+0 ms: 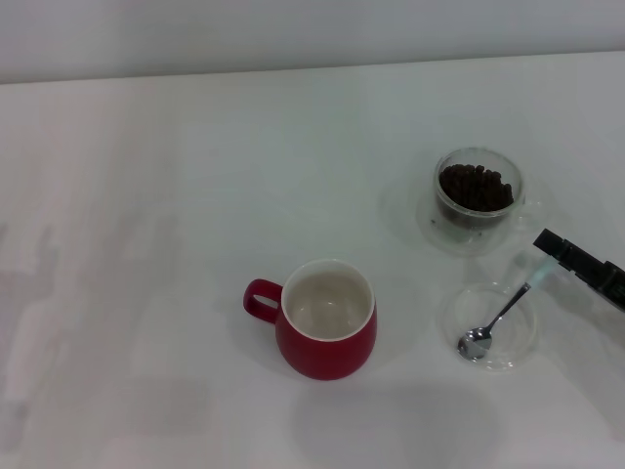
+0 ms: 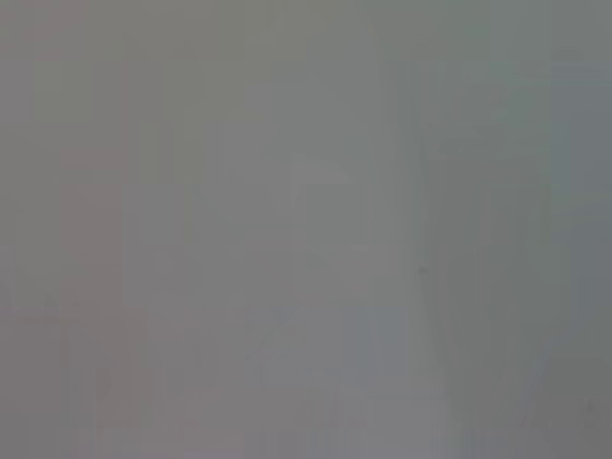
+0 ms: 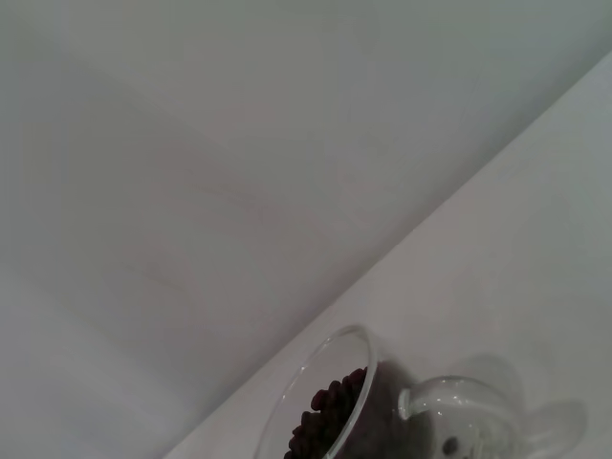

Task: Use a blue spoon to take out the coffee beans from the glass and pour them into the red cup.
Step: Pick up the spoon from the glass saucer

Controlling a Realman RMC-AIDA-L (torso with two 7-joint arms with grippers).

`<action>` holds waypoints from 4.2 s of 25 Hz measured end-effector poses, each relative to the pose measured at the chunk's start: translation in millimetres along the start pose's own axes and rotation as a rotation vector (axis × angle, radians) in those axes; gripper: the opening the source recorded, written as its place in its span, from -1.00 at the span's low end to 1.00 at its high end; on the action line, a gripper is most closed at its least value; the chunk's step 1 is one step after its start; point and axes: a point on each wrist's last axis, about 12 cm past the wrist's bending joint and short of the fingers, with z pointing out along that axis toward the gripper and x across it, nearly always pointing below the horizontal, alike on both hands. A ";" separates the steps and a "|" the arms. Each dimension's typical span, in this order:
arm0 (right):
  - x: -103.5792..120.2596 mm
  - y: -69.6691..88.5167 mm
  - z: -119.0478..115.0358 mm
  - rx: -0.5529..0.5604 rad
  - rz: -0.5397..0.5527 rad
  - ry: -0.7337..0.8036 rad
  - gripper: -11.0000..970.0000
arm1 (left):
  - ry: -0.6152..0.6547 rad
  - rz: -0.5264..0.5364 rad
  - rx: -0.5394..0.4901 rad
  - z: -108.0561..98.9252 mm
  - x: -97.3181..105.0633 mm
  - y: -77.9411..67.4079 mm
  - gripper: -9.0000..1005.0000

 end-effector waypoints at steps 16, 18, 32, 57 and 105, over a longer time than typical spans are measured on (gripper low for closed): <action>7.5 2.6 7.5 -0.006 0.003 0.042 0.46 | 0.013 0.028 -0.001 -2.9 2.0 5.8 0.12; 8.3 2.8 7.6 -0.008 0.002 0.049 0.44 | 0.015 0.029 0.004 -3.0 2.2 5.6 0.12; 4.7 9.1 10.7 -0.061 0.005 0.047 0.38 | 0.022 0.038 0.005 -4.0 3.0 8.1 0.12; -10.8 7.1 23.8 -0.046 -0.064 0.113 0.14 | 0.025 0.044 0.003 -4.8 3.5 9.5 0.12; -21.5 6.4 40.7 -0.020 -0.087 0.211 -0.16 | 0.027 0.052 0.004 -3.1 3.8 10.9 0.12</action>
